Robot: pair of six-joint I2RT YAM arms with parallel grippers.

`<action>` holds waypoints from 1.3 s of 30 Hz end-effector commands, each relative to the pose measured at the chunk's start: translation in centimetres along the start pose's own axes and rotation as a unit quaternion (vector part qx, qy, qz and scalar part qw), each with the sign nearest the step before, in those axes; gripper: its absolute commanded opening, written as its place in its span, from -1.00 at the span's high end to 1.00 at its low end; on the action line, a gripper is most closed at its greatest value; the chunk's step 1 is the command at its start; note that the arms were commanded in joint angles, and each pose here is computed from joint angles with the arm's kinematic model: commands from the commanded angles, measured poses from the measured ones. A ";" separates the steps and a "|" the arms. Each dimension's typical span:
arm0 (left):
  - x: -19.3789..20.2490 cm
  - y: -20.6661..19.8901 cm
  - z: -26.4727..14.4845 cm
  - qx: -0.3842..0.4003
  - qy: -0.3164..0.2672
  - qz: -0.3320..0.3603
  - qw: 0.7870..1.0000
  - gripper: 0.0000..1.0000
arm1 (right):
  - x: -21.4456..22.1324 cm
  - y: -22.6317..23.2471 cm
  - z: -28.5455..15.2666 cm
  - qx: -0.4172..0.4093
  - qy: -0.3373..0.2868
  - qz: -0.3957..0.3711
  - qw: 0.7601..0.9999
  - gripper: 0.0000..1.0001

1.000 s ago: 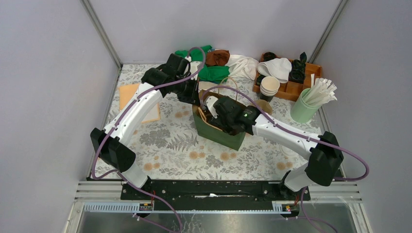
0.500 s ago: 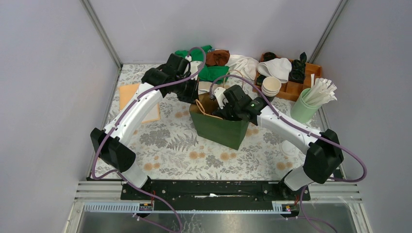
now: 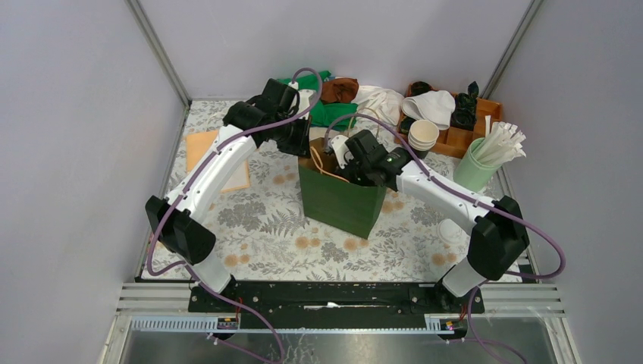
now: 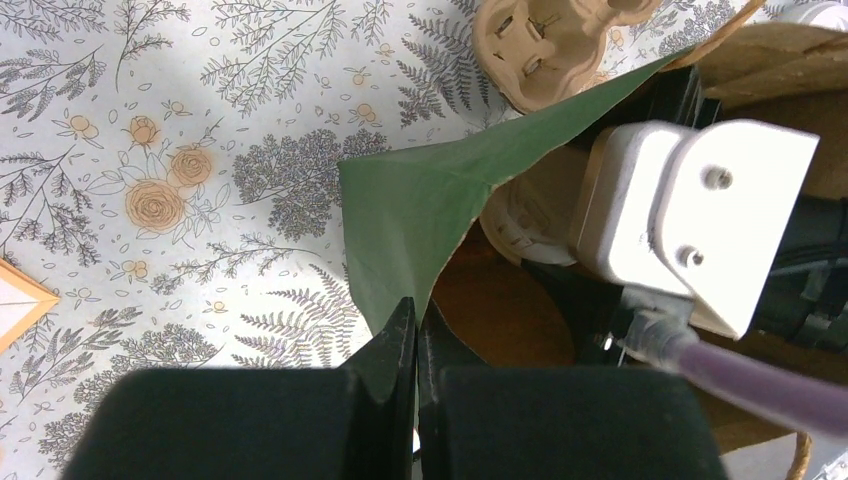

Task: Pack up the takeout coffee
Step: Place the coffee cup on the cup tray.

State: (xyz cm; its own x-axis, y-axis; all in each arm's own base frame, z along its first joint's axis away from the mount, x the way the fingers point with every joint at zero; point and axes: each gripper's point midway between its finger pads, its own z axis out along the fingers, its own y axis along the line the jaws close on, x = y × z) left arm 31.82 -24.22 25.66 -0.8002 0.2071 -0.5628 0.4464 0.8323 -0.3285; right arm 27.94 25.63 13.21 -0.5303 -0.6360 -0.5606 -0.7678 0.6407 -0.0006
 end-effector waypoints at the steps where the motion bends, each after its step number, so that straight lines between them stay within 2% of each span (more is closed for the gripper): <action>1: -4.7 -0.9 -2.0 0.004 -0.093 0.012 0.996 1.00 | 12.1 4.0 0.3 -0.045 0.240 0.019 0.970 0.29; 15: -5.5 -0.8 -1.8 0.001 -0.105 0.008 0.994 1.00 | 13.5 5.2 0.5 -0.045 0.267 -0.007 0.963 0.26; 22: -4.4 -0.9 -2.0 0.007 -0.102 0.018 0.995 1.00 | 10.5 5.0 -0.1 -0.034 0.223 0.003 0.974 0.13; 28: -3.5 -1.0 -2.2 0.015 -0.100 0.027 0.994 1.00 | 7.1 4.3 -1.3 -0.012 0.174 0.007 0.985 -0.12; 30: -3.2 -1.1 -2.3 0.017 -0.098 0.029 0.995 1.00 | 6.6 4.0 -1.5 -0.006 0.166 0.008 0.986 -0.33; 33: -2.9 -1.2 -2.3 0.019 -0.096 0.035 0.995 1.00 | 5.8 3.9 -1.9 -0.001 0.147 0.014 0.989 -0.87; 34: -2.9 -1.3 -2.4 0.020 -0.096 0.037 0.994 1.00 | 5.4 3.9 -2.1 0.002 0.138 0.017 0.990 -0.98; 39: -2.5 -1.5 -2.5 0.026 -0.095 0.045 0.994 1.00 | 3.9 3.2 -3.1 0.022 0.108 0.022 0.994 -0.99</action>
State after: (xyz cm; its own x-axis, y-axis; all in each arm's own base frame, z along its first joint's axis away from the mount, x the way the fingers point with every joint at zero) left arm 31.22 -24.48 25.32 -0.7814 0.2094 -0.5879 0.4694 0.8180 -0.3326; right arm 24.28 26.27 13.27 -0.5989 -0.6551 -0.4606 -0.7397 0.6729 0.0046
